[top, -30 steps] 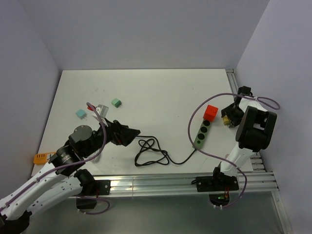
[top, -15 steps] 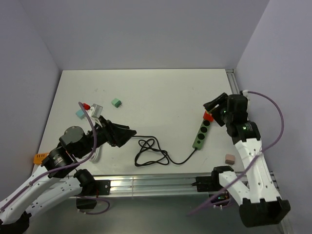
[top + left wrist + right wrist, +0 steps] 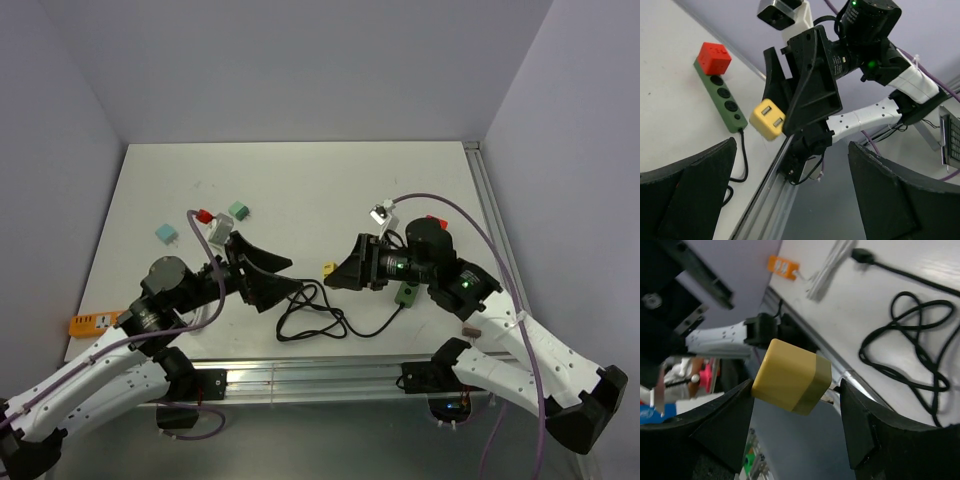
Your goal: Insert the plug
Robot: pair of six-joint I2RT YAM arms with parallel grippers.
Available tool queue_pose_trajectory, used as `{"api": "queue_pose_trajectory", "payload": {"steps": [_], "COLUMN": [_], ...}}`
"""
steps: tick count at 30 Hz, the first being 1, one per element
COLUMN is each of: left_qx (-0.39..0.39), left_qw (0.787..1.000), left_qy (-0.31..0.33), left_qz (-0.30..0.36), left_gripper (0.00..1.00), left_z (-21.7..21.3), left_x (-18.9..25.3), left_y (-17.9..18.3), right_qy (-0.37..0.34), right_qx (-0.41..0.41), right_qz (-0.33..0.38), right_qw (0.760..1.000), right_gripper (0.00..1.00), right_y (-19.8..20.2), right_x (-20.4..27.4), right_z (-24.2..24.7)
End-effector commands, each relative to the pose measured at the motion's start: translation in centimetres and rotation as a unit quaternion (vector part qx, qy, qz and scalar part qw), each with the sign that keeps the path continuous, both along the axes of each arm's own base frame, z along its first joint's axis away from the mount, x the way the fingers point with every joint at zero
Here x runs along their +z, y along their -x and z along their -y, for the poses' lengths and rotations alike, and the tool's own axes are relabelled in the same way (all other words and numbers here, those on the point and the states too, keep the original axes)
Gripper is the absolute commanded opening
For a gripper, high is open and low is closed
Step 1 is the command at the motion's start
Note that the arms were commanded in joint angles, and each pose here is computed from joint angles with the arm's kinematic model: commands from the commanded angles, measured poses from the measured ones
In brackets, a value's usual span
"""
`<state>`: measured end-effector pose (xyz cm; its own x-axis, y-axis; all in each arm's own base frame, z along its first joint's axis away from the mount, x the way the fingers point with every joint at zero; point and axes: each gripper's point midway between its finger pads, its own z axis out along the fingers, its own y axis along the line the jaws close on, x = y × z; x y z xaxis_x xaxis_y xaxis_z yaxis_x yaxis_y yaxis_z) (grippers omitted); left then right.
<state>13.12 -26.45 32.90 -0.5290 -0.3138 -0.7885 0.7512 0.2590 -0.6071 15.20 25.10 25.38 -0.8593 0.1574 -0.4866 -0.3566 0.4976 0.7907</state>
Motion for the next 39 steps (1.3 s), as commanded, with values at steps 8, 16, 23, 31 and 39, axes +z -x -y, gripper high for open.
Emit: {"api": "queue_pose_trajectory", "payload": {"steps": [8,16,23,31,39], "left_qx": [-0.038,-0.012,-0.013,-0.051,-0.068], "left_qw": [0.976,0.950,0.941,0.947,0.949], "left_qy": [0.129,0.170,0.172,0.155,0.151], "left_qz": [0.171,0.262,0.290,0.276,0.270], "left_gripper": [1.00,0.99,0.99,0.98,0.93], "left_z": [-1.3,-2.0,-1.3,0.4,1.3], "left_x": [3.6,4.7,5.3,4.8,4.7], "left_y": [2.9,3.0,2.7,2.8,2.9], "right_qy": [-0.184,-0.232,-0.244,-0.252,-0.246], "right_qx": [0.131,0.144,0.143,0.155,0.162], "right_qz": [0.045,0.006,-0.015,-0.025,-0.030], "right_qw": [0.973,0.962,0.959,0.955,0.955], "right_gripper": [0.00,0.00,0.00,0.00,0.00], "right_y": [4.5,4.9,5.0,5.7,6.0], "right_x": [9.8,12.3,12.8,12.7,12.7], "right_z": [-3.1,-4.0,-4.7,-5.6,-6.4]}}
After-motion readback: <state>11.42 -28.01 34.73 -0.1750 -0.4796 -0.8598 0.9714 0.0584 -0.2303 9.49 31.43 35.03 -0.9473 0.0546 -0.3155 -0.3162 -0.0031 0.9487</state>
